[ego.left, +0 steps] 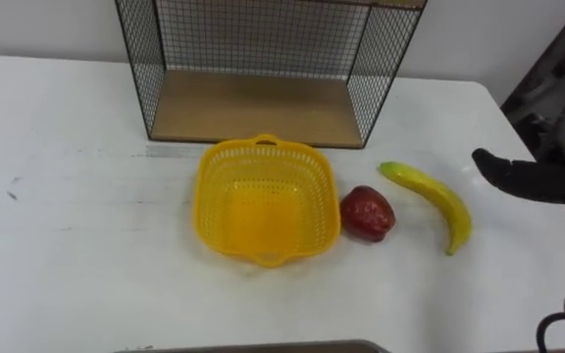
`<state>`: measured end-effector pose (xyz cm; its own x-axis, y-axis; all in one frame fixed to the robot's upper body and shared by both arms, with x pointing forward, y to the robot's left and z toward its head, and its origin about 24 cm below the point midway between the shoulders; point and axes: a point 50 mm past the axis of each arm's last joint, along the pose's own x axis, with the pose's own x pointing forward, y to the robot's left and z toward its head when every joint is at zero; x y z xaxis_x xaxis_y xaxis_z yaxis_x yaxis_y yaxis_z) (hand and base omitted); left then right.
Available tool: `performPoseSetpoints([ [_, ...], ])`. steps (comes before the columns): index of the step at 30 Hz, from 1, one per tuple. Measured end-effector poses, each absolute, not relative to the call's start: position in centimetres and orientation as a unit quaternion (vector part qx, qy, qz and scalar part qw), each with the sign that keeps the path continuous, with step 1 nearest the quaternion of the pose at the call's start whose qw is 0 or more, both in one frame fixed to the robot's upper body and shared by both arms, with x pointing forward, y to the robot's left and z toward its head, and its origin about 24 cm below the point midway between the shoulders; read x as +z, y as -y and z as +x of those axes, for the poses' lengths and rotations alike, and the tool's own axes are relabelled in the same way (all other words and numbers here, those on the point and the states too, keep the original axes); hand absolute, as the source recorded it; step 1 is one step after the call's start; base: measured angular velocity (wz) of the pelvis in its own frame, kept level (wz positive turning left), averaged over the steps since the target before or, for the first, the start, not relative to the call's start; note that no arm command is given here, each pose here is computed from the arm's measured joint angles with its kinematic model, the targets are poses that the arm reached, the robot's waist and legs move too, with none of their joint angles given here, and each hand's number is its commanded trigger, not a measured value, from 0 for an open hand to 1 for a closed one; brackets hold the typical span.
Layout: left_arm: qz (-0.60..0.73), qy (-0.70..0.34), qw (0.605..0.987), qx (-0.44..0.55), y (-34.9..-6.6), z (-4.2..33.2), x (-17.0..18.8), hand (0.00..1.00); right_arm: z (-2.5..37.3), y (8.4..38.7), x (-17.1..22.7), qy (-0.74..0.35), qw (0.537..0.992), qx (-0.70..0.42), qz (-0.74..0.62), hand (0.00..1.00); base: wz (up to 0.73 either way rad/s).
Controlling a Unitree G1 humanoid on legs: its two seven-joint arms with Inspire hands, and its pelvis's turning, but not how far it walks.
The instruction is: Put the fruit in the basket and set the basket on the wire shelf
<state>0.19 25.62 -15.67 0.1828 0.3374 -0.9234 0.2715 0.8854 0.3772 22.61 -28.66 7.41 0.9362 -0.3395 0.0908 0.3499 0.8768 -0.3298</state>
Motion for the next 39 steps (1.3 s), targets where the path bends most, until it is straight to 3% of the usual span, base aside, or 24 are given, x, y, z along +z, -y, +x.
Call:
performPoseSetpoints([
  [19, 0.230, -0.646, 0.728, 0.008, -25.5, 0.2, -15.9, 0.00, 23.3, 25.6, 6.0, -0.019, 0.963, -0.053, -0.263, 0.00, 0.00],
  [27, 0.241, -0.644, 0.726, -0.007, -25.4, 0.3, -15.9, 0.00, 23.2, 24.1, 3.7, -0.061, 0.966, -0.004, -0.253, 0.00, 0.00],
  [39, 0.256, -0.629, 0.734, -0.019, -25.4, 1.7, -15.8, 0.00, 23.1, 24.1, 3.2, -0.072, 0.965, 0.001, -0.253, 0.00, 0.00],
])
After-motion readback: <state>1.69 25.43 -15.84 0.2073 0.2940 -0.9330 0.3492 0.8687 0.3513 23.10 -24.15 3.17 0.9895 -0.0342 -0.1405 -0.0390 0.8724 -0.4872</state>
